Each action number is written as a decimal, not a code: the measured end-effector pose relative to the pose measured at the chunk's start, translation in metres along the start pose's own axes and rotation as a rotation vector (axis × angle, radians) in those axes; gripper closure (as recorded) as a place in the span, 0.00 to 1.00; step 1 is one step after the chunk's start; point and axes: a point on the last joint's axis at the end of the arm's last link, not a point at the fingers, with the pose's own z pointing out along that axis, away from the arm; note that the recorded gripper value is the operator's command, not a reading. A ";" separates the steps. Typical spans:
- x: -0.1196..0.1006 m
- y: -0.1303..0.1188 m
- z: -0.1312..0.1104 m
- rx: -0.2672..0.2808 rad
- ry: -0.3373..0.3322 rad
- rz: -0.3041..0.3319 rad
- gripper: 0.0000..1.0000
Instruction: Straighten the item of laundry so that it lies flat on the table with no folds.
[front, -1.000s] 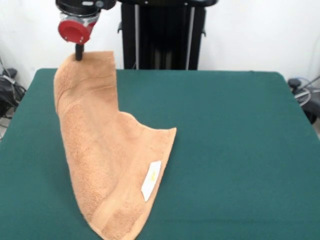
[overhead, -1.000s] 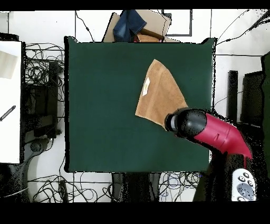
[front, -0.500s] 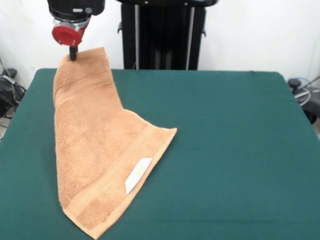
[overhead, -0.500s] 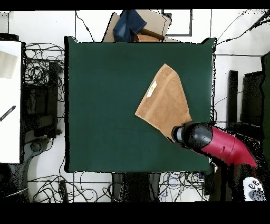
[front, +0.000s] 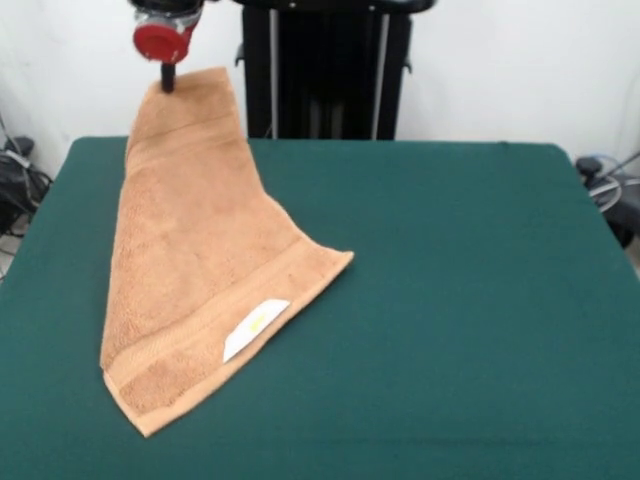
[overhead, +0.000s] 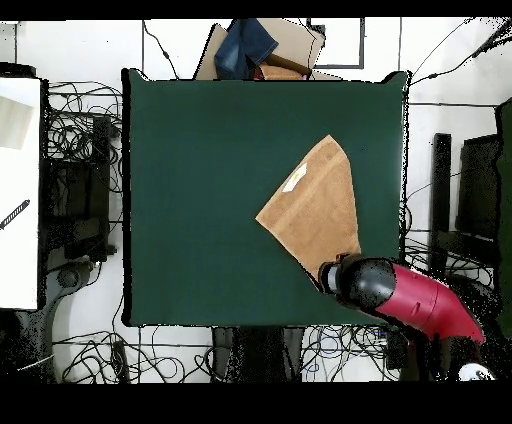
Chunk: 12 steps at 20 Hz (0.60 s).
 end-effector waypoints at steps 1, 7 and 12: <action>0.002 -0.007 -0.008 -0.016 -0.073 -0.066 1.00; 0.008 -0.007 -0.007 -0.123 -0.274 -0.263 1.00; 0.010 0.001 0.014 -0.233 -0.325 -0.322 0.00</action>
